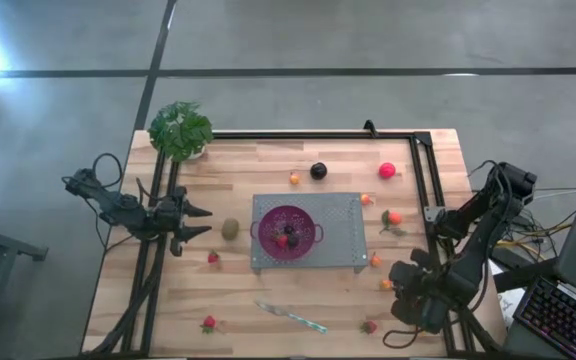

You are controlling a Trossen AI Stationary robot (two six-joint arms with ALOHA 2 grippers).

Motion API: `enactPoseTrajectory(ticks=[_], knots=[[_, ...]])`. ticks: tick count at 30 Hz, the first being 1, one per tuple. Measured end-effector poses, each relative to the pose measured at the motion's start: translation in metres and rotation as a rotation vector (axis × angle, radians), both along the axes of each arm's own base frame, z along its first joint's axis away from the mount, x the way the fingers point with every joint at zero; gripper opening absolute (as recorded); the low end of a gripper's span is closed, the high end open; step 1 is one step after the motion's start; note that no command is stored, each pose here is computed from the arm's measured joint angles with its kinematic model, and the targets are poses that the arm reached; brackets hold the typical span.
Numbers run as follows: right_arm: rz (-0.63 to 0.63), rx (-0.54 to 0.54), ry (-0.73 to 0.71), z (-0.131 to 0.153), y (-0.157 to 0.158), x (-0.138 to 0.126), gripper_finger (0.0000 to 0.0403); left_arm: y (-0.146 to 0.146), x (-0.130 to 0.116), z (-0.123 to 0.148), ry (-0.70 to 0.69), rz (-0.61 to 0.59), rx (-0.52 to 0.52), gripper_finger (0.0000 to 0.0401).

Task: Pick & Place Fruit
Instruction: Put the pear into the purple strainer bowl

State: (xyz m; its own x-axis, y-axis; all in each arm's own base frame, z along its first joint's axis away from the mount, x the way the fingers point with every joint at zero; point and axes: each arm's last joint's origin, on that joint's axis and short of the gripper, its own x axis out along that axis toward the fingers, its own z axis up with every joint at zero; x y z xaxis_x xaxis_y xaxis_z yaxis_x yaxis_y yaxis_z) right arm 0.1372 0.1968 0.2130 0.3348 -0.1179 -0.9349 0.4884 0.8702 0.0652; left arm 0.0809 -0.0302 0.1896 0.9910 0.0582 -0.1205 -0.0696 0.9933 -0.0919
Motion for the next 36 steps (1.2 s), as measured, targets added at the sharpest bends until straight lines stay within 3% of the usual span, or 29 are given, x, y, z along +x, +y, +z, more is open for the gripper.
enactPoseTrajectory(ticks=[5, 10, 23, 30, 36], knots=[[-0.003, -0.028, 0.003, -0.009, -0.001, 0.000, 0.0187, 0.000, 0.000, 0.000, 0.000, 0.000, 0.000, 0.0193], [0.002, -0.020, -0.003, -0.020, 0.002, 0.002, 0.0208, 0.000, 0.000, 0.000, 0.000, 0.000, 0.000, 0.0193], [0.024, -0.106, 0.052, -0.045, 0.005, 0.007, 0.0191, 0.000, 0.000, 0.000, 0.000, 0.000, 0.000, 0.0193], [0.038, -0.023, -0.003, -0.053, -0.002, 0.010, 0.0192, 0.000, 0.000, 0.000, 0.000, 0.000, 0.000, 0.0193], [0.021, -0.018, 0.018, -0.066, -0.011, 0.005, 0.0198, 0.000, 0.000, 0.000, 0.000, 0.000, 0.001, 0.0193]])
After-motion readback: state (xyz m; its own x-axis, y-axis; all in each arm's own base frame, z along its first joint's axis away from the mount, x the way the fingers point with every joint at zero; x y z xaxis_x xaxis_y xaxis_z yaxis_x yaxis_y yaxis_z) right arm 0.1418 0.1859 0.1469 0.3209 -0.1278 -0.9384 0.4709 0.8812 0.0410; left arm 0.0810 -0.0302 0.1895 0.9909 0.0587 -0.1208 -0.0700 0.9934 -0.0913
